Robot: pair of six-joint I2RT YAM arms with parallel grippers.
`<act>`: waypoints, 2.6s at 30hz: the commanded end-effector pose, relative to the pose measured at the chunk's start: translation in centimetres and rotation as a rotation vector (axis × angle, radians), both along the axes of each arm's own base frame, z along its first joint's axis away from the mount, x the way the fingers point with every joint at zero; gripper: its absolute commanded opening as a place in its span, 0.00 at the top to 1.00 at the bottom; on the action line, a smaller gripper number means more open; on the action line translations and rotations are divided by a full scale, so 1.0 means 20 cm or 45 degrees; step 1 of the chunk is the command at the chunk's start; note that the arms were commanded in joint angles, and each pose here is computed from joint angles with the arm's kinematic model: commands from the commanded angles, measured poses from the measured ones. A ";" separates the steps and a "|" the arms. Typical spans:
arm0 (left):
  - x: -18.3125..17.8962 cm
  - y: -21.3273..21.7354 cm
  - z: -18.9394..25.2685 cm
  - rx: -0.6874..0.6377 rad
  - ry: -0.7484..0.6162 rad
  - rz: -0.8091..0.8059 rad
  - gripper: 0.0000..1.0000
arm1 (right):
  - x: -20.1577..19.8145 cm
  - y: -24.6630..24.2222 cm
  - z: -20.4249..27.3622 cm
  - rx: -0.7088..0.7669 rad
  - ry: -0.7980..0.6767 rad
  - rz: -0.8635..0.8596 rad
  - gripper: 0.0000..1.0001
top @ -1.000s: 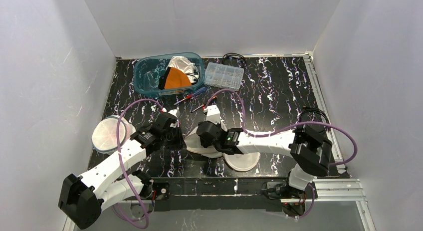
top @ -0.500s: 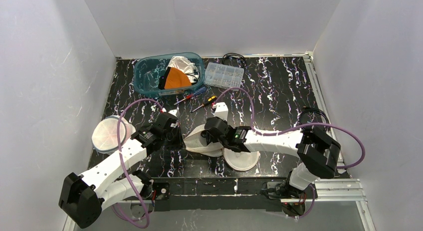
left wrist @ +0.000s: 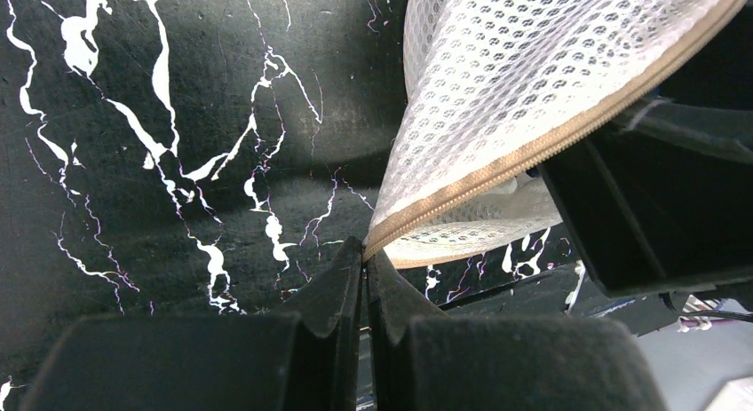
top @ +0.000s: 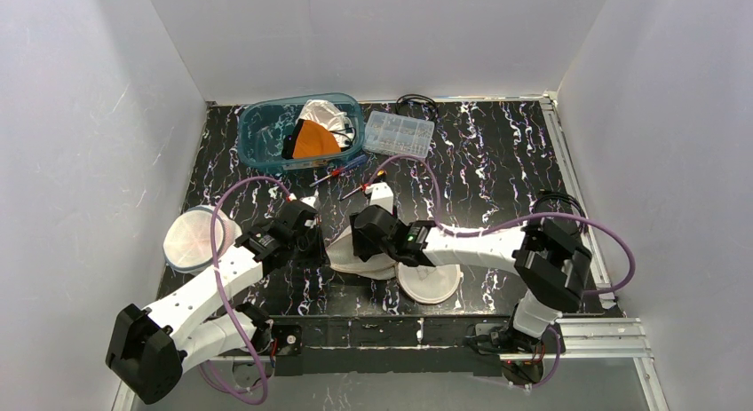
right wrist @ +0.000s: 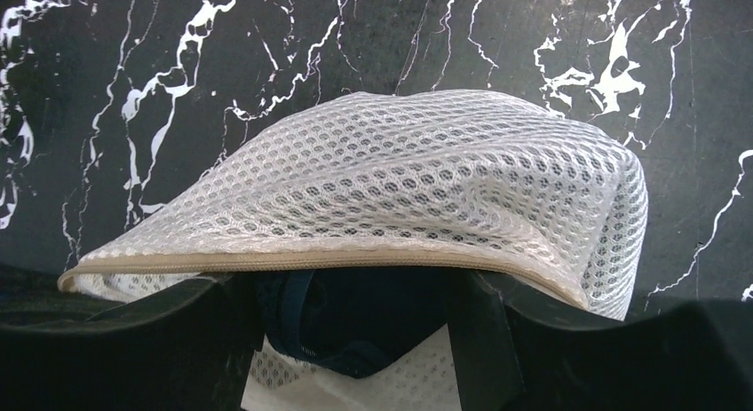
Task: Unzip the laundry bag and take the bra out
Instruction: Pick up the bra from the laundry bag.
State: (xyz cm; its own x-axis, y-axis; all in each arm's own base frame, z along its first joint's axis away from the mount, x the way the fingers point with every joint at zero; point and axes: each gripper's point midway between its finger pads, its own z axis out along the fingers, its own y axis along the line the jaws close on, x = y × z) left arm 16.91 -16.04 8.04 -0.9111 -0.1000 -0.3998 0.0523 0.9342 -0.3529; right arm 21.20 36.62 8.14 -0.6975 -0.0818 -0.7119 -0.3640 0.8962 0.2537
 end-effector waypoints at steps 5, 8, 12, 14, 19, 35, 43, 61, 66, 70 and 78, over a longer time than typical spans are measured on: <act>-0.04 0.02 -0.02 0.010 0.021 -0.006 1.00 | 0.05 -0.03 -0.08 -0.180 0.012 -0.061 0.46; -0.04 0.02 -0.01 0.011 0.015 -0.004 1.00 | 0.05 -0.07 -0.09 -0.215 0.004 -0.086 0.57; -0.04 0.02 0.00 0.011 0.007 -0.003 1.00 | 0.03 -0.11 -0.09 -0.222 0.006 -0.081 0.76; -0.03 0.02 0.01 0.004 0.001 -0.003 1.00 | 0.01 -0.12 -0.08 -0.189 0.004 -0.047 0.89; -0.02 -0.01 0.05 -0.027 -0.007 -0.024 1.00 | -0.09 -0.03 0.07 -0.022 -0.045 0.230 0.99; 0.11 -0.22 0.21 -0.160 -0.018 -0.121 1.00 | -0.39 -0.06 0.28 0.012 -0.234 0.988 0.99; 0.17 -0.27 0.16 -0.141 0.031 -0.138 1.00 | -0.44 -0.05 0.38 0.046 -0.308 1.115 0.99; 0.18 -0.34 0.14 -0.251 0.017 -0.136 1.00 | -0.15 -0.27 0.76 -0.023 -0.648 0.641 0.99; 0.24 -0.42 0.18 -0.321 0.005 -0.133 1.00 | -0.08 -0.39 0.77 -0.092 -0.680 0.489 0.99; 0.31 -0.48 0.16 -0.330 0.018 -0.109 1.00 | -0.08 -0.41 0.80 -0.060 -0.688 0.449 0.99; 0.35 -0.55 0.07 -0.351 0.112 -0.085 1.00 | -0.11 -0.39 0.80 -0.026 -0.643 0.471 0.99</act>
